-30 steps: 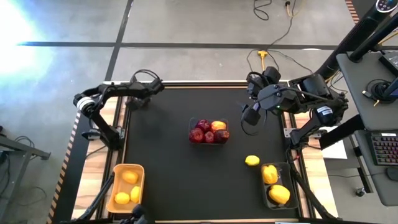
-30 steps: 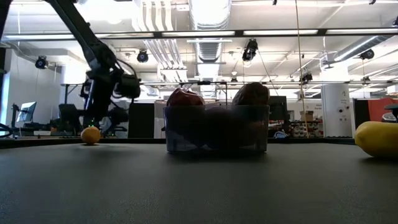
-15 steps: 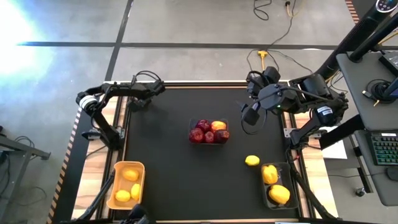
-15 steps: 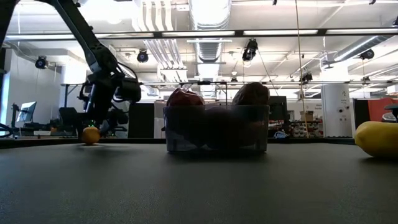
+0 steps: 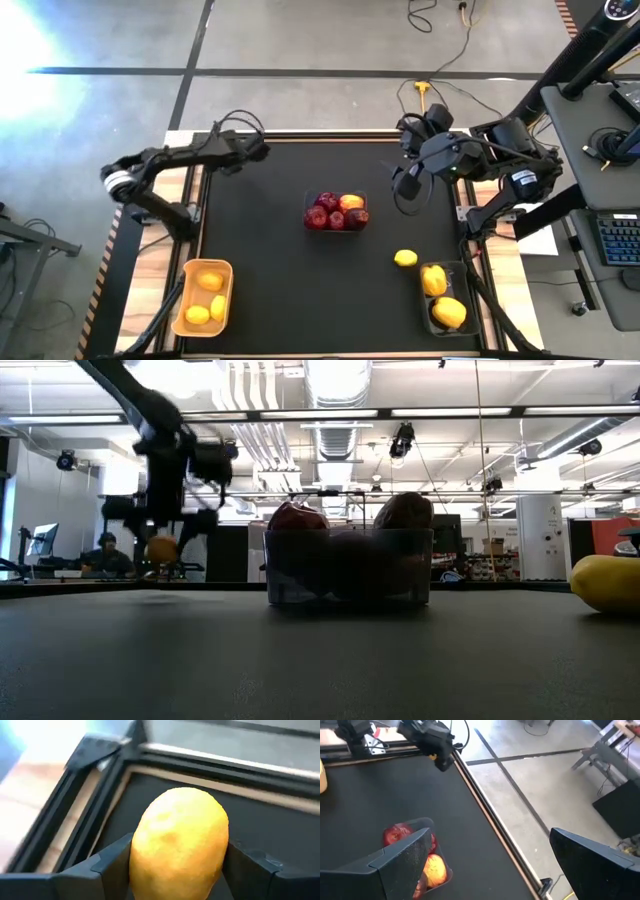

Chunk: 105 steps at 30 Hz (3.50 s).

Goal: Sort produce into baskets
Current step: Put the yellow lemon into the yellow bin

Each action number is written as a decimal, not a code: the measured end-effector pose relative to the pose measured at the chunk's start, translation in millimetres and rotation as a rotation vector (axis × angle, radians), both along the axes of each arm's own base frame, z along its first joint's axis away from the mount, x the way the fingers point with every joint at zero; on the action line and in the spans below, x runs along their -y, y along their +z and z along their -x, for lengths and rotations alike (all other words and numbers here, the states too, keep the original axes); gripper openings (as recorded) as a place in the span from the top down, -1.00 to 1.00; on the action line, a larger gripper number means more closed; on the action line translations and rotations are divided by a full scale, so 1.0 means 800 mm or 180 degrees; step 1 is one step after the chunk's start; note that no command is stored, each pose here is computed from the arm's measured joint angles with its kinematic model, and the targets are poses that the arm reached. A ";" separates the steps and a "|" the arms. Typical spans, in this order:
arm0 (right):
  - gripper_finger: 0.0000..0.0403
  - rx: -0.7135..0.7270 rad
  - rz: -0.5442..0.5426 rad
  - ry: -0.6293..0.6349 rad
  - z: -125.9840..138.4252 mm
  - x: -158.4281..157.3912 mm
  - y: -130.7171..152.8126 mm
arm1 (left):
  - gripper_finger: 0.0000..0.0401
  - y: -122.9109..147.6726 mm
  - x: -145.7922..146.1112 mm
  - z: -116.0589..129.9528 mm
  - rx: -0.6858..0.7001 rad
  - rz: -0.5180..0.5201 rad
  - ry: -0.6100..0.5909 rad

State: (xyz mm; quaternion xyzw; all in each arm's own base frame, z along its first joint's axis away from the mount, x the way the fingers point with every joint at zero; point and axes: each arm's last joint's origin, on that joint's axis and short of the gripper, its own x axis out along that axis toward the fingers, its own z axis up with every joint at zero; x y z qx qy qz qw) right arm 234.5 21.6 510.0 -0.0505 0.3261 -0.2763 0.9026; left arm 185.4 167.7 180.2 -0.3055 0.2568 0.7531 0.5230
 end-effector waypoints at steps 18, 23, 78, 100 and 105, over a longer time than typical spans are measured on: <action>-0.99 -0.0004 0.0180 -0.0274 0.003 0.002 -0.002 | -0.15 0.160 0.277 0.030 0.0767 0.1770 -0.3750; -0.99 -0.0065 -0.0299 -0.0027 -0.020 -0.031 -0.025 | -0.15 0.158 0.344 0.066 0.0722 0.2192 -0.4007; -0.99 -0.3737 -0.1464 0.0115 -0.069 -0.133 -0.442 | -0.63 0.246 0.496 0.026 0.0881 0.0518 -0.5122; -0.14 -0.3481 -0.1702 0.0407 -0.086 -0.139 -0.438 | -0.63 0.217 0.522 0.005 0.0792 0.0273 -0.4963; -0.02 -0.2890 -0.2007 0.0582 -0.115 -0.154 -0.417 | -0.63 0.209 0.516 0.011 0.0483 0.0279 -0.4972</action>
